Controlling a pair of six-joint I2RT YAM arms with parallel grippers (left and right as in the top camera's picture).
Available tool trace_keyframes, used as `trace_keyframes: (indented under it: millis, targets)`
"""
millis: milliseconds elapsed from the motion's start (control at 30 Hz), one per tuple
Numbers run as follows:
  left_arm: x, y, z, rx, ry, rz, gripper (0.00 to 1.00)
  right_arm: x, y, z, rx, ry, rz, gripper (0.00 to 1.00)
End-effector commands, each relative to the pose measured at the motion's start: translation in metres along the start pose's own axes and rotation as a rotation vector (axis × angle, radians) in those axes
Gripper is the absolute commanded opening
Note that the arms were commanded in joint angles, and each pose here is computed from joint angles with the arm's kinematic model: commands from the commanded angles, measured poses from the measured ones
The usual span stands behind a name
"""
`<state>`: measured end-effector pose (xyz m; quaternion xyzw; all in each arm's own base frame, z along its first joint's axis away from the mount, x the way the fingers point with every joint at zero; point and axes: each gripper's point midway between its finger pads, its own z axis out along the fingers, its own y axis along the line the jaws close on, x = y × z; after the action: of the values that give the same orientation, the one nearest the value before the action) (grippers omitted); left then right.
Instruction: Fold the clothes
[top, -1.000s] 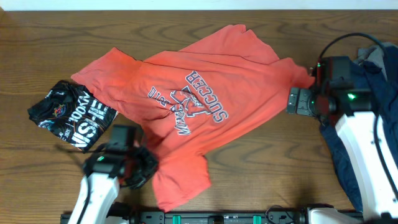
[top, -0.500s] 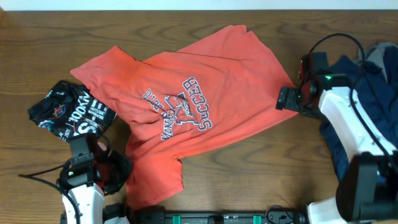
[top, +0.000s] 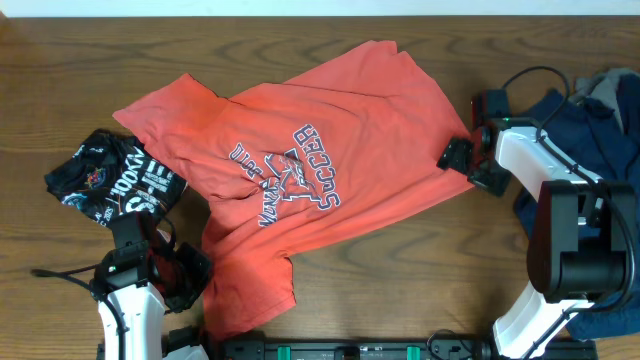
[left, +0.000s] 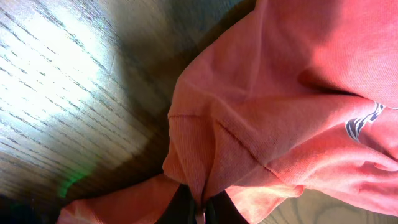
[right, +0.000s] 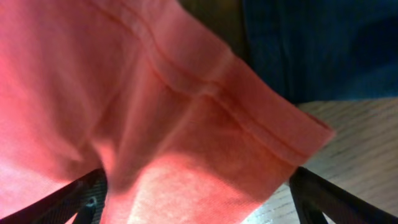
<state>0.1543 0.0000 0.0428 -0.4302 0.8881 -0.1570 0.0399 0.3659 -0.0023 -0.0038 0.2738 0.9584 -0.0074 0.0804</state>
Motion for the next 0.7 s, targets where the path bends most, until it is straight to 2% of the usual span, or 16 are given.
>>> trace_keyframes:
  millis: [0, 67, 100, 167, 200, 333, 433, 600, 667]
  targets:
    - [-0.005, 0.001, -0.004, -0.013, -0.019, 0.019, 0.06, -0.001, -0.006, 0.018, 0.013, 0.019, 0.075, 0.91]
    - [-0.006, 0.0, -0.004, -0.011, -0.021, 0.02, 0.06, 0.0, -0.006, 0.026, 0.017, 0.027, 0.075, 0.87]
    - [-0.006, 0.0, -0.004, -0.011, -0.022, 0.02, 0.06, 0.001, -0.007, 0.029, 0.023, 0.032, 0.075, 0.81]
    - [-0.006, 0.0, -0.004, -0.012, -0.022, 0.02, 0.06, 0.004, -0.009, 0.035, 0.033, 0.048, 0.078, 0.64]
    - [-0.006, 0.0, -0.004, -0.012, -0.022, 0.02, 0.06, 0.005, -0.01, 0.036, 0.037, 0.053, 0.078, 0.61]
    - [-0.006, 0.0, -0.004, -0.011, -0.023, 0.02, 0.06, 0.006, -0.013, 0.035, 0.045, 0.062, 0.084, 0.59]
    - [-0.008, 0.004, -0.004, -0.031, -0.034, 0.02, 0.06, 0.007, -0.02, 0.035, 0.058, 0.073, 0.094, 0.5]
    - [-0.008, 0.004, -0.004, -0.033, -0.036, 0.02, 0.06, 0.008, -0.031, 0.035, 0.074, 0.093, 0.119, 0.54]
    - [-0.008, 0.004, -0.004, -0.034, -0.036, 0.02, 0.06, 0.01, -0.036, 0.033, 0.083, 0.108, 0.121, 0.51]
